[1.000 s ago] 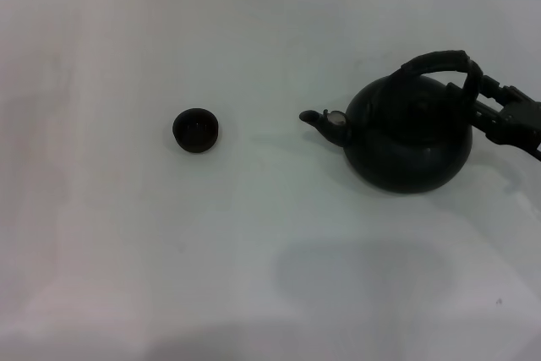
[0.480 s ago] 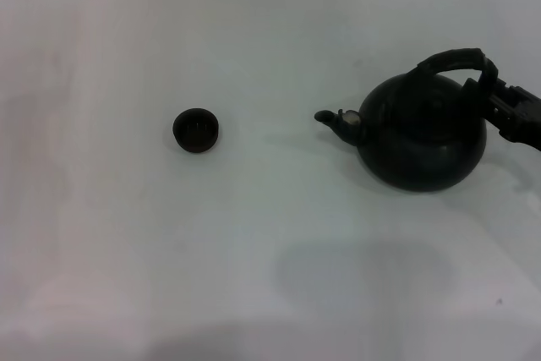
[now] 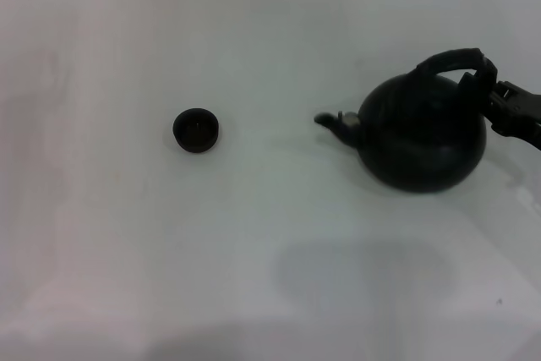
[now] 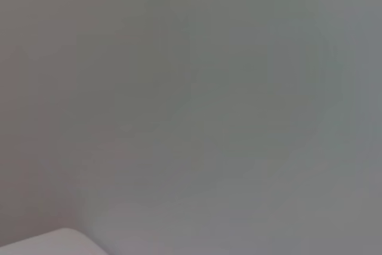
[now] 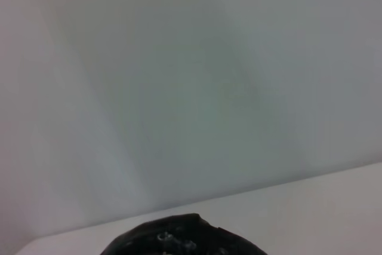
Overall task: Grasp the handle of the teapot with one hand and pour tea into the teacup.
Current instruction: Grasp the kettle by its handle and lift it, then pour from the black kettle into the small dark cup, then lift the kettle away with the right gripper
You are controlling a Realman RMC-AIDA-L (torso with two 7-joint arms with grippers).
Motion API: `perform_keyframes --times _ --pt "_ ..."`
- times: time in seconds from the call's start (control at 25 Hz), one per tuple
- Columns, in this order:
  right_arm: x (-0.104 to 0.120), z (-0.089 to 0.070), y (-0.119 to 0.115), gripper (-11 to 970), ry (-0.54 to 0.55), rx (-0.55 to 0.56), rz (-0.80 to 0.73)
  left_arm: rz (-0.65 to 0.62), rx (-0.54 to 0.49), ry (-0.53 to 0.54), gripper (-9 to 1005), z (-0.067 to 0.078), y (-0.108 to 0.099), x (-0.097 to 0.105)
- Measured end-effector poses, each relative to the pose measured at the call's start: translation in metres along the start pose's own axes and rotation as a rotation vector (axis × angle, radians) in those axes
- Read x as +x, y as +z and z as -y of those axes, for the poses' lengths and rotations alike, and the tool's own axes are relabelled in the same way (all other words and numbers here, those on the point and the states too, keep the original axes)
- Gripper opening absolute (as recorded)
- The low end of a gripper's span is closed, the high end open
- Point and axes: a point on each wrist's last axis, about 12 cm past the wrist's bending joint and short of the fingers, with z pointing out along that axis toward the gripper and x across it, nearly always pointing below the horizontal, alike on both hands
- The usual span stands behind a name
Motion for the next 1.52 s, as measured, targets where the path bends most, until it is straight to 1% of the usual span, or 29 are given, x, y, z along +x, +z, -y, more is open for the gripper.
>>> perform_keyframes --times 0.28,0.48,0.6,0.76,0.96,1.24,1.36,1.52 --pt "-0.003 -0.002 0.0 295 0.036 -0.03 0.003 0.001 0.0 0.0 877 0.0 0.0 0.0" --pt "-0.003 -0.005 0.003 255 0.049 -0.042 0.006 0.005 -0.003 -0.001 877 0.0 0.0 -0.001" --pt "-0.005 -0.008 0.009 248 0.054 -0.065 0.004 0.016 -0.015 -0.007 877 -0.002 0.0 -0.002" --pt "-0.012 -0.016 0.027 241 0.042 -0.113 -0.002 0.014 -0.023 -0.009 877 -0.004 -0.002 -0.002" --pt "-0.027 -0.028 0.064 237 -0.015 -0.152 -0.033 0.014 -0.023 -0.007 876 -0.004 -0.002 -0.002" --pt "-0.051 -0.048 0.109 238 -0.137 -0.143 -0.059 0.012 -0.028 -0.009 876 -0.005 -0.003 -0.001" --pt "-0.058 -0.055 0.121 238 -0.18 -0.136 -0.068 0.011 -0.03 -0.007 876 -0.005 -0.004 -0.001" --pt "-0.06 -0.069 0.138 239 -0.245 -0.139 -0.103 0.011 -0.03 -0.007 876 -0.005 -0.004 -0.001"
